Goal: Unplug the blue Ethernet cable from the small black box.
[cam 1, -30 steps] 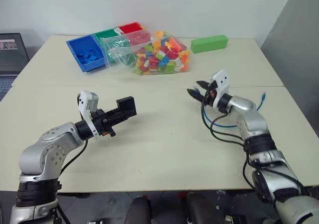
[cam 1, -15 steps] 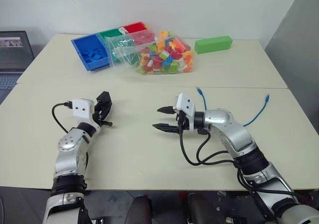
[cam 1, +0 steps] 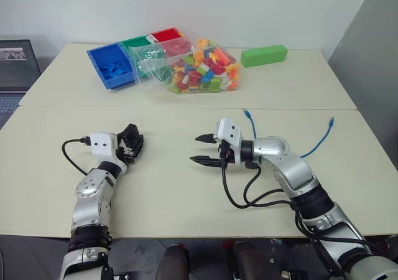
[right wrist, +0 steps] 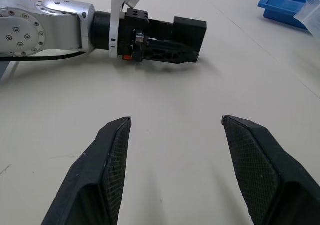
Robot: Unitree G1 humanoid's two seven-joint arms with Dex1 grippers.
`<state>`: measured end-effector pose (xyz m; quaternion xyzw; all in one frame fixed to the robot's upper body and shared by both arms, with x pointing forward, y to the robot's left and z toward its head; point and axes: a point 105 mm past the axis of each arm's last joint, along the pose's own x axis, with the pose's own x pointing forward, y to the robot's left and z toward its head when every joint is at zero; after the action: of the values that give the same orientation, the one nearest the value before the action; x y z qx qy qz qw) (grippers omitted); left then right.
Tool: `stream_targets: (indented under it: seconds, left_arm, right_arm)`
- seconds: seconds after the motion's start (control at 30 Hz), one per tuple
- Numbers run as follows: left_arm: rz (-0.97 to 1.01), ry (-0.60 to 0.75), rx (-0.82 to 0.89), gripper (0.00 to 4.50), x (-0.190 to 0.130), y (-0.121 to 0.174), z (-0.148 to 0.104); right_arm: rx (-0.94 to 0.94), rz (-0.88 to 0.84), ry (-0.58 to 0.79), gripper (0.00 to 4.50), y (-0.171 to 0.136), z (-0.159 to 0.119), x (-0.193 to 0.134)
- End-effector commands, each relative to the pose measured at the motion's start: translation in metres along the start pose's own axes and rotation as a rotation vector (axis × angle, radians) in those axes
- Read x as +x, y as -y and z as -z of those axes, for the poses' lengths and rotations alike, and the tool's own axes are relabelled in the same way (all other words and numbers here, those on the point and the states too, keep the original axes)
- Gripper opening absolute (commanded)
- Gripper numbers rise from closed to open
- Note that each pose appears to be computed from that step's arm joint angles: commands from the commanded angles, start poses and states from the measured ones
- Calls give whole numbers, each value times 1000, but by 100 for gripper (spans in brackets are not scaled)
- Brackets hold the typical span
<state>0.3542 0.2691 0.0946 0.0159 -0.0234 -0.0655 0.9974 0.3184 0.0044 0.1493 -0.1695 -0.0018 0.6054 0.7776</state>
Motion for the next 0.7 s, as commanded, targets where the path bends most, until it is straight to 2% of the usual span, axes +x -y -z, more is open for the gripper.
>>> stream_targets:
  seconds: [0.03,0.2,0.3,0.43,0.57,0.7]
  left_arm:
    - [-25,34,13,447,-7,-3,-11]
    - [13,5,87,447,-24,6,-16]
    - [66,-56,142,447,-36,18,-17]
    - [145,-105,202,447,-56,22,-32]
    - [327,-146,250,447,-85,23,-54]
    - [425,-214,265,447,-100,22,-63]
  right_arm:
    - [-41,11,34,309,2,-11,-2]
    - [-51,11,28,309,0,-11,-6]
    - [-51,30,24,309,2,-10,-14]
    - [-40,68,12,309,9,-8,-38]
    - [-7,56,25,309,13,-16,-76]
    - [39,36,-4,309,15,-16,-104]
